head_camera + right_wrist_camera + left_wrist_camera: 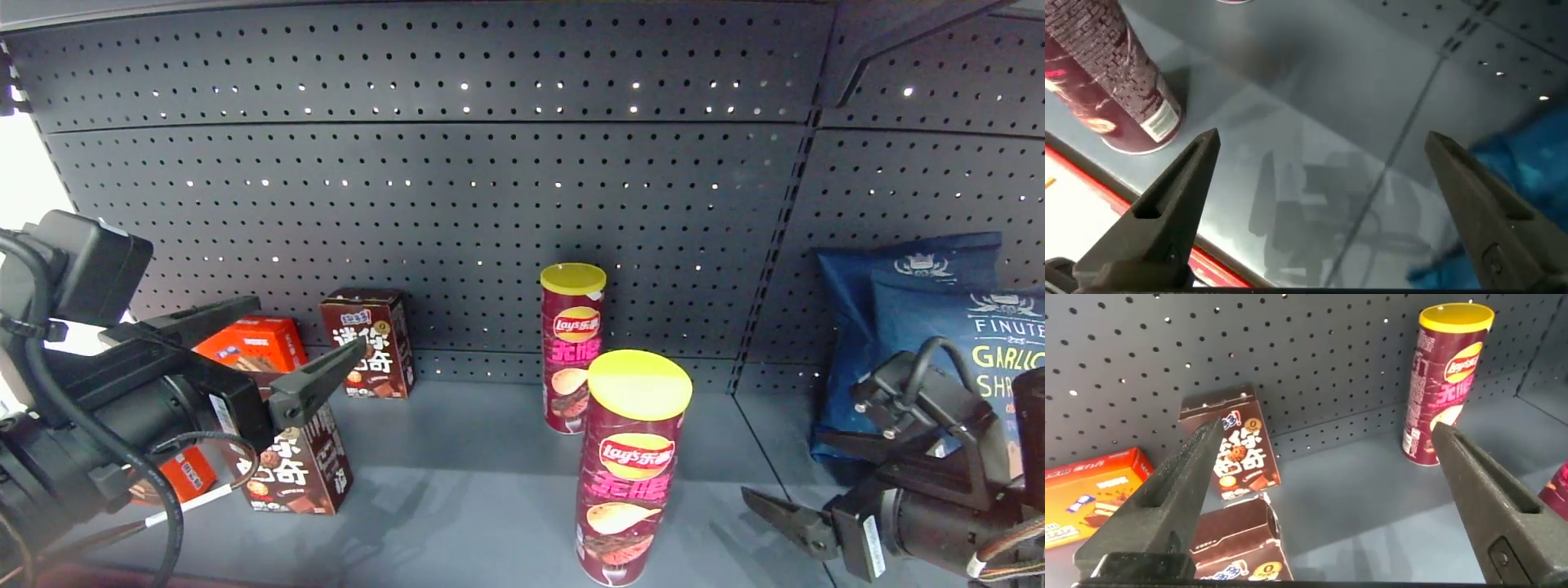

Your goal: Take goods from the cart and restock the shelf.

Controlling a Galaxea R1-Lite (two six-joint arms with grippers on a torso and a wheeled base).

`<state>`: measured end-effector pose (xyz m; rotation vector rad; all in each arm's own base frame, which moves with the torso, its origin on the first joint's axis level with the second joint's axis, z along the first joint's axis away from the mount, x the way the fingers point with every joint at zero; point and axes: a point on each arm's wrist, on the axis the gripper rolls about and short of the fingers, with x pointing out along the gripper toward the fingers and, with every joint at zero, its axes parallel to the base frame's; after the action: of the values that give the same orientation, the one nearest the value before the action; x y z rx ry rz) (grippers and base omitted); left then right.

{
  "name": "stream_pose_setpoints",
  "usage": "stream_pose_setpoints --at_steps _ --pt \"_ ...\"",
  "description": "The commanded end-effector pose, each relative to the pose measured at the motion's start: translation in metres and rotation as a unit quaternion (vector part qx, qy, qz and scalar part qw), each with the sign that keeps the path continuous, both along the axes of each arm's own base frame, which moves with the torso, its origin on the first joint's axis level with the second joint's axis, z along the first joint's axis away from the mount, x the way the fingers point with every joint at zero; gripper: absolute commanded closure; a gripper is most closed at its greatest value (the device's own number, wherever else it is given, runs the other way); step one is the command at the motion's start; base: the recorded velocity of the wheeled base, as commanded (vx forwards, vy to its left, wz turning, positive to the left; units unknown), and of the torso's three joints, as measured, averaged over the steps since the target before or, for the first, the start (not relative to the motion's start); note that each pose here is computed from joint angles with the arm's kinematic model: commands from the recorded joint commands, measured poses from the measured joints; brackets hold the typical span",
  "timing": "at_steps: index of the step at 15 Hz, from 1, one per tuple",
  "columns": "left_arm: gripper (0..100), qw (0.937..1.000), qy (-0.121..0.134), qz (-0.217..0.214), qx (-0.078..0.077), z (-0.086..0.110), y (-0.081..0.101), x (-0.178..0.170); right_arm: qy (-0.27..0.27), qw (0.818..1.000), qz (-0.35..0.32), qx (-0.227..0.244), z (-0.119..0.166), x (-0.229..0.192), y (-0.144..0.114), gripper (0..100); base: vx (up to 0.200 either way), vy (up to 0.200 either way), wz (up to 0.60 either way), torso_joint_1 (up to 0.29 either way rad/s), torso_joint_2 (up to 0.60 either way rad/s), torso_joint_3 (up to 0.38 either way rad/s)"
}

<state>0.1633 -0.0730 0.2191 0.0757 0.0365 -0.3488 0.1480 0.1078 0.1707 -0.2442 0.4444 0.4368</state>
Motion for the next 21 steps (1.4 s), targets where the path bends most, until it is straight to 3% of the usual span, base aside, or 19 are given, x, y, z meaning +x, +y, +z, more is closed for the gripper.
stream_pose_setpoints --at_steps 1,8,21 --pt "0 1.0000 0.004 0.000 0.002 -0.002 -0.001 0.003 0.021 1.000 0.013 -0.017 -0.010 0.007 0.015 0 0.000 0.000 0.00 0.000 0.00 0.000" --pt "0 1.0000 0.005 0.000 0.003 -0.002 -0.001 0.003 0.026 0.999 0.038 -0.025 -0.013 0.018 0.040 0 0.000 0.000 0.00 0.000 0.00 0.000" --pt "0 0.9999 0.009 0.008 0.004 -0.004 0.002 0.004 0.025 0.998 0.049 -0.029 -0.013 0.032 0.063 0 0.000 0.000 0.00 0.000 0.00 0.000"
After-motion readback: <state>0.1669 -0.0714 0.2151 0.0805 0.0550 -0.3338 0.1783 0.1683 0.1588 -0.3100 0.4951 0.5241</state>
